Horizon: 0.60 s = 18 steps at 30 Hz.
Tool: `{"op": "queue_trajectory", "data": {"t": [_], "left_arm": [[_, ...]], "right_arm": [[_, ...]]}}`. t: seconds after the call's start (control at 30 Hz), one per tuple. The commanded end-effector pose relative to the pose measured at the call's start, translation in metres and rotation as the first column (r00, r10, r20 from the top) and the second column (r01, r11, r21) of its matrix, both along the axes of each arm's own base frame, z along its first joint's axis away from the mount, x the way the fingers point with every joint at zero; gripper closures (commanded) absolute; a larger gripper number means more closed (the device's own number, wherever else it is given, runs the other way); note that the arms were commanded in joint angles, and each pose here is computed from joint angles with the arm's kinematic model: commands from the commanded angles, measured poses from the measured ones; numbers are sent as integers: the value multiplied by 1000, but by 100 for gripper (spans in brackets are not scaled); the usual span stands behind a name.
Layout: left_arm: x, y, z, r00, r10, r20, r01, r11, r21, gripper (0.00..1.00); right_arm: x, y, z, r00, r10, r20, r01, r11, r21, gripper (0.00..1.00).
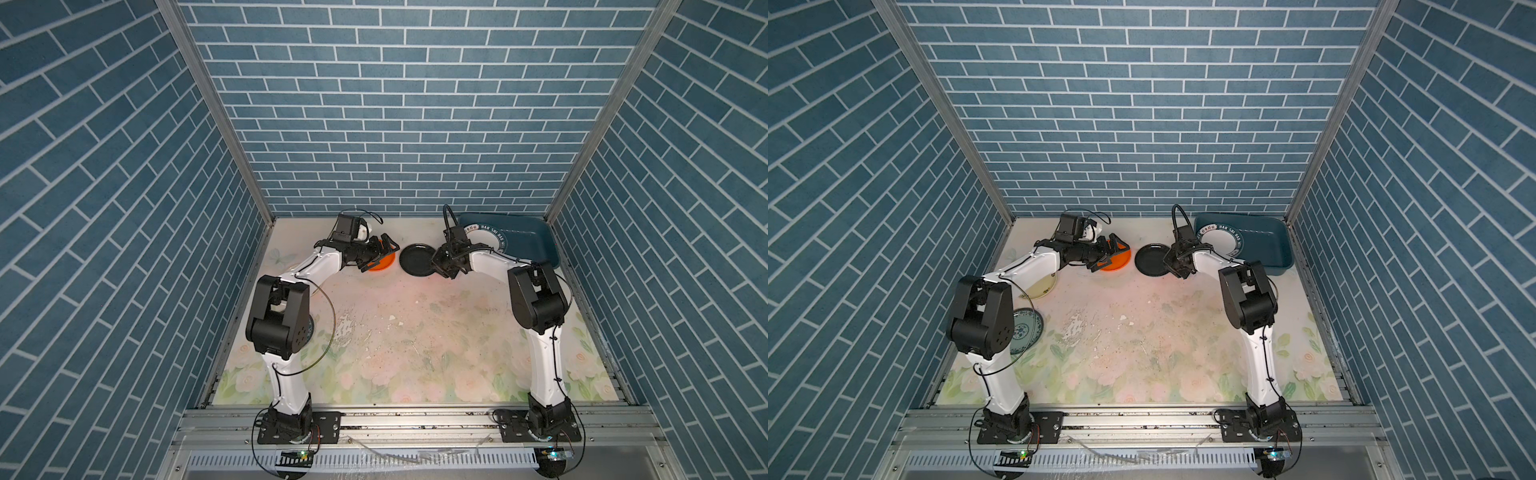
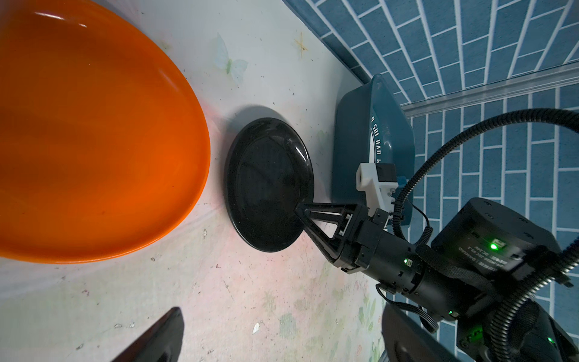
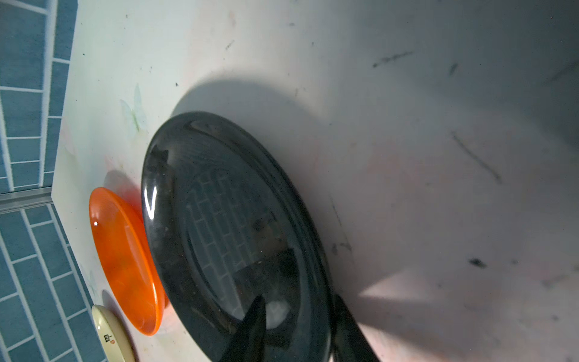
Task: Place the plates into the plastic bin on the countertop
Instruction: Pick up the plate from the top-center of the table.
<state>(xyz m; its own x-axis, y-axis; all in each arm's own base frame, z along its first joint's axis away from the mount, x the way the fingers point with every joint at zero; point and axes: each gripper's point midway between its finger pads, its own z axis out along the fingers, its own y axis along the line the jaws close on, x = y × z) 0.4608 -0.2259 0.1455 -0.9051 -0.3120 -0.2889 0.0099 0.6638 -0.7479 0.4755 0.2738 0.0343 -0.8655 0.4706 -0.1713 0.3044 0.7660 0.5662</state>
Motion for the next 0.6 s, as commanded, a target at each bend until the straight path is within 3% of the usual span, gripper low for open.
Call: {"op": "queue_trajectory", "data": {"t": [0.0,0.57], "left_arm": [[4,-9,-4,1000,-20,-7,20,1000,-7,0],[6,-20,-5,999,-47,-6,47,999,-12,0]], "right_arm": [[-7,-5,-18,998,-19,-62,17,999,-39,71],[-9,-10,-7,999,12,-47,-15,998,-67,98]]}}
